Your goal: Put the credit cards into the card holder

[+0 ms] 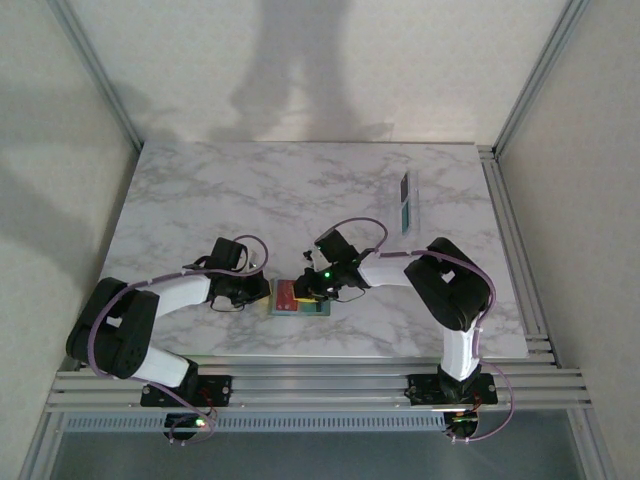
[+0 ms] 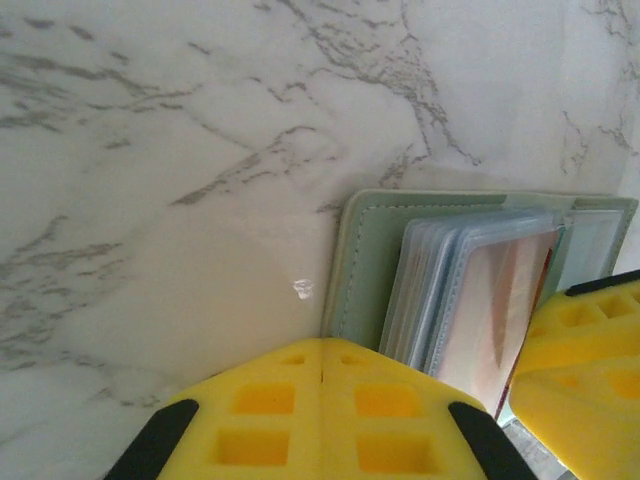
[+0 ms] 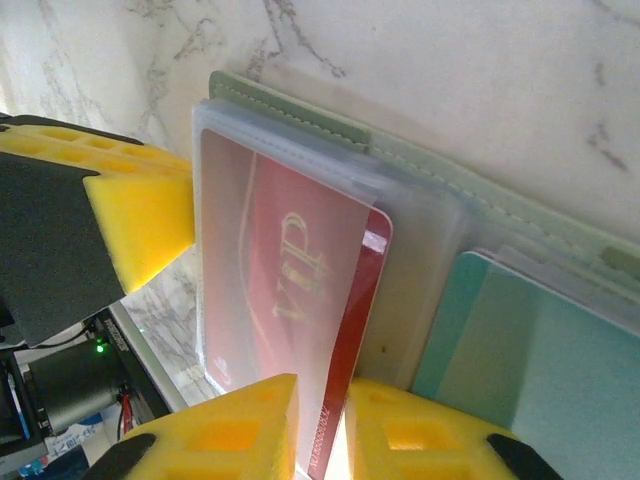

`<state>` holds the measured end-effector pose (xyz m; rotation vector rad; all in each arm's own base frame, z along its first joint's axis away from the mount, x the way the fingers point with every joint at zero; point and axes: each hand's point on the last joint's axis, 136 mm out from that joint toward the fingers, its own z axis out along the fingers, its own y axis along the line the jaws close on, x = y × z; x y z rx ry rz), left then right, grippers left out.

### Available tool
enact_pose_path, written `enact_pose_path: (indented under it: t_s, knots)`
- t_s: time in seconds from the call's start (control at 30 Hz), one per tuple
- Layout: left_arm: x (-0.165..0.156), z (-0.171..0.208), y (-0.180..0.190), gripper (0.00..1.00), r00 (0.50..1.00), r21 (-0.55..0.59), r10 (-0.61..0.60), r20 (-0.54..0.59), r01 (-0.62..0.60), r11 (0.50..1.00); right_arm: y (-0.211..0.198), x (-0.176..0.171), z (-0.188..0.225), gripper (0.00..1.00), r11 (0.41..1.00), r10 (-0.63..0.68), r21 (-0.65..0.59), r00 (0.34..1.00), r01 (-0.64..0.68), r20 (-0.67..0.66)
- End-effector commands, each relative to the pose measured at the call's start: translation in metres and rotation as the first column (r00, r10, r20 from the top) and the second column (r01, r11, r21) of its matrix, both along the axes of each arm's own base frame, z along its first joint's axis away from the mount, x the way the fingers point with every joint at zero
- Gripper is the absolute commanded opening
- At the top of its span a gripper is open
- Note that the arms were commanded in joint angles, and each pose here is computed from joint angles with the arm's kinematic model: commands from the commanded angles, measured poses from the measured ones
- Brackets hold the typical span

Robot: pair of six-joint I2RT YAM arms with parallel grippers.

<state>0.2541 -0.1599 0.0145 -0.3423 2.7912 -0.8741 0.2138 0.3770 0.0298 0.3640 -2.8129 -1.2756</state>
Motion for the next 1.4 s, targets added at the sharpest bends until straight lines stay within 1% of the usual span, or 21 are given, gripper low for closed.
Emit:
enact_pose_path:
  t_s: [0.0,0.07,0.23,0.3,0.4,0.5,0.53,0.6,0.63,0.67,0.7,0.83,0.93,1.03,1.07,1.13,1.23,1.3,1.33,1.37]
  knots:
    - [-0.008,-0.005,0.006,0.0,0.999,0.041,0.02,-0.032,-0.019,0.999,-0.001,-0.007,0.005,0.22,0.999,0.039,-0.031,0.998,-0.038,0.048]
    - [-0.008,-0.003,0.006,0.0,1.0,0.042,0.015,-0.027,-0.013,0.999,-0.01,-0.007,0.006,0.26,0.997,0.036,-0.068,0.996,-0.031,0.076]
    - [-0.006,0.0,0.008,0.0,1.0,0.048,0.025,-0.011,-0.024,0.999,-0.032,-0.002,0.025,0.28,0.99,0.013,-0.139,0.985,0.011,0.17]
    - [-0.006,0.002,0.007,0.0,1.0,0.042,0.021,-0.007,-0.021,0.999,-0.043,0.001,0.031,0.32,0.982,0.008,-0.188,0.978,0.033,0.21]
    - [-0.006,0.003,0.01,0.0,0.999,0.045,0.034,0.003,-0.034,0.998,-0.064,0.007,0.032,0.38,0.954,0.012,-0.292,0.965,0.067,0.261]
    - [-0.006,0.006,0.007,0.0,0.999,0.029,0.036,0.003,-0.036,0.999,-0.081,0.008,0.029,0.43,0.92,0.014,-0.379,0.96,0.098,0.28]
    - [-0.006,0.007,0.008,0.05,0.999,0.03,0.036,0.005,-0.037,0.999,-0.085,0.007,0.029,0.46,0.914,0.007,-0.391,0.96,0.108,0.281]
    - [-0.005,0.011,0.01,0.2,0.999,0.041,0.044,0.021,-0.045,0.998,-0.088,0.003,0.03,0.57,0.902,0.007,-0.415,0.957,0.12,0.291]
    - [-0.004,0.012,0.012,0.26,0.998,0.05,0.055,0.029,-0.056,0.997,-0.091,0.002,0.029,0.6,0.889,0.015,-0.441,0.957,0.119,0.29]
    - [-0.003,0.013,0.015,0.31,0.997,0.059,0.065,0.036,-0.067,0.996,-0.093,0.001,0.027,0.62,0.872,0.025,-0.475,0.957,0.121,0.29]
    - [-0.002,0.014,0.016,0.32,0.997,0.064,0.069,0.042,-0.072,0.995,-0.095,0.002,0.024,0.62,0.856,0.03,-0.501,0.955,0.128,0.295]
    - [-0.002,0.013,0.018,0.36,0.997,0.082,0.07,0.045,-0.074,0.994,-0.085,-0.001,0.008,0.52,0.858,0.036,-0.501,0.961,0.111,0.274]
    - [-0.004,0.009,0.015,0.43,0.998,0.064,0.057,0.029,-0.059,0.996,-0.086,0.002,0.002,0.49,0.85,0.034,-0.512,0.957,0.124,0.287]
    - [-0.004,0.011,0.009,0.49,0.999,0.045,0.031,0.03,-0.032,0.998,-0.09,0.005,-0.001,0.41,0.845,0.035,-0.518,0.954,0.132,0.299]
    - [-0.003,0.011,0.009,0.5,0.999,0.045,0.031,0.035,-0.033,0.998,-0.092,0.007,-0.001,0.36,0.841,0.033,-0.523,0.953,0.136,0.301]
    - [-0.001,0.014,0.007,0.51,0.999,0.034,0.031,0.041,-0.032,0.999,-0.097,0.008,-0.001,0.29,0.841,0.023,-0.522,0.954,0.143,0.3]
    - [0.0,0.013,0.002,0.49,0.999,0.02,0.011,0.033,-0.011,1.0,-0.092,0.004,-0.001,0.21,0.874,0.031,-0.472,0.957,0.114,0.289]
    - [0.001,0.012,0.0,0.46,1.0,0.013,0.002,0.031,-0.002,1.0,-0.08,0.0,-0.006,0.14,0.904,0.061,-0.423,0.962,0.06,0.267]
    - [0.001,0.013,-0.003,0.46,0.999,-0.003,-0.002,0.034,0.002,1.0,-0.074,-0.002,-0.007,0.09,0.916,0.073,-0.4,0.964,0.036,0.254]
    - [0.002,0.017,-0.007,0.45,0.999,-0.029,-0.006,0.042,0.007,1.0,-0.069,-0.004,-0.009,0.07,0.924,0.083,-0.381,0.967,0.015,0.24]
